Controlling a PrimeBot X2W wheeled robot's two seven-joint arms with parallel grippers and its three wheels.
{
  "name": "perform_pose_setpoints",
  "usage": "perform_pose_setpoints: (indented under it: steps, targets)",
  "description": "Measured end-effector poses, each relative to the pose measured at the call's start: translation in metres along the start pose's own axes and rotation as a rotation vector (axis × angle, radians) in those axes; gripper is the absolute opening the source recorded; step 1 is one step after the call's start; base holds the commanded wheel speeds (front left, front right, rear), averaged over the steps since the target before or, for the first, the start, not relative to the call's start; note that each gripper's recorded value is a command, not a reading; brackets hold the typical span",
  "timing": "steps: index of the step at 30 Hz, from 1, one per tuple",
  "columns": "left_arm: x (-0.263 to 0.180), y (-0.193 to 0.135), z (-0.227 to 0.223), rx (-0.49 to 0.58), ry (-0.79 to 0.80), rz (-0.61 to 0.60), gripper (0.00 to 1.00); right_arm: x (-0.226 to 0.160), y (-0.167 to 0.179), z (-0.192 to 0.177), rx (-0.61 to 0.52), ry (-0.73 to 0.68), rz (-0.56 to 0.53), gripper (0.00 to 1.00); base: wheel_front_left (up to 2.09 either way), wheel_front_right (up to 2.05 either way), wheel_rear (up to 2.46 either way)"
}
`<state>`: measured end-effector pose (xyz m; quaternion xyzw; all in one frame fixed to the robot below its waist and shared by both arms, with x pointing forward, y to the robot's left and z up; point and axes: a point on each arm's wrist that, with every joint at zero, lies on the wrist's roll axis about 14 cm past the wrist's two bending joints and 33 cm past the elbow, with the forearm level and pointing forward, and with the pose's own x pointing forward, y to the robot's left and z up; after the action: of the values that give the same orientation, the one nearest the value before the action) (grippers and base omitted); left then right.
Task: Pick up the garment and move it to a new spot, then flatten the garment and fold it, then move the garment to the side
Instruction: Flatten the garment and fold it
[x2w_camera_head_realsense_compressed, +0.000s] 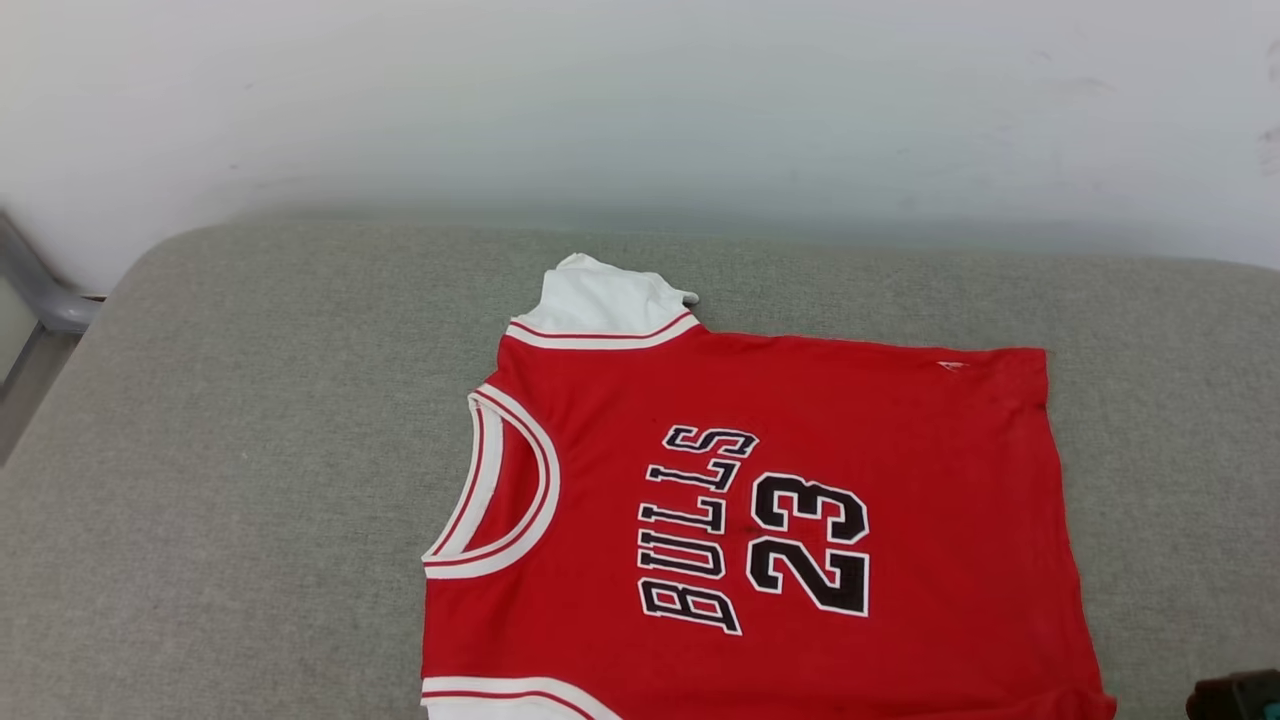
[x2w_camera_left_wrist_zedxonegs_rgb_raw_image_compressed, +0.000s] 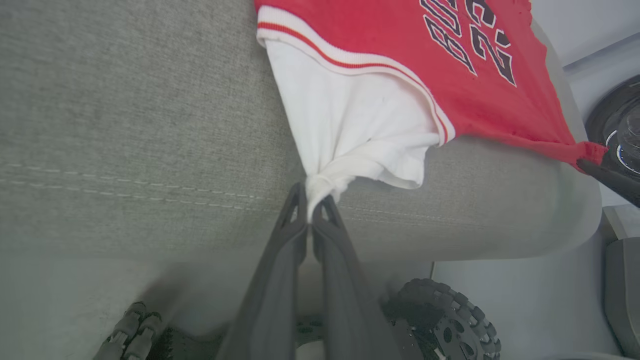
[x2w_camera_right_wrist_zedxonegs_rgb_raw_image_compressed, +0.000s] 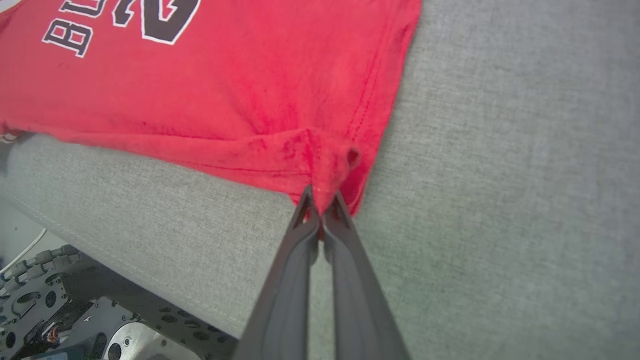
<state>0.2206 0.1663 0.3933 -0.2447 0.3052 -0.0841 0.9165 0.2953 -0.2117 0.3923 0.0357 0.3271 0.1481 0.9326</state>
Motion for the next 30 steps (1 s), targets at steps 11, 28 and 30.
perform_pose_setpoints:
  steps: [11, 28, 30]
  targets:
    - [-0.003, 0.003, 0.024, 0.068, -0.088, 0.009, 0.0, -0.003, 0.014, 0.008, 0.035, -0.05, 0.029, 0.0, 0.0, 0.0, 0.0]
    - [0.038, -0.02, 0.123, 0.335, -0.243, -0.106, 0.0, 0.005, 0.01, 0.053, 0.05, -0.167, 0.038, 0.0, 0.0, 0.0, 0.0]
    - [0.046, -0.025, 0.131, 0.353, -0.242, -0.128, 0.0, 0.008, 0.008, 0.06, 0.052, -0.175, 0.038, 0.0, 0.0, 0.0, 0.0]
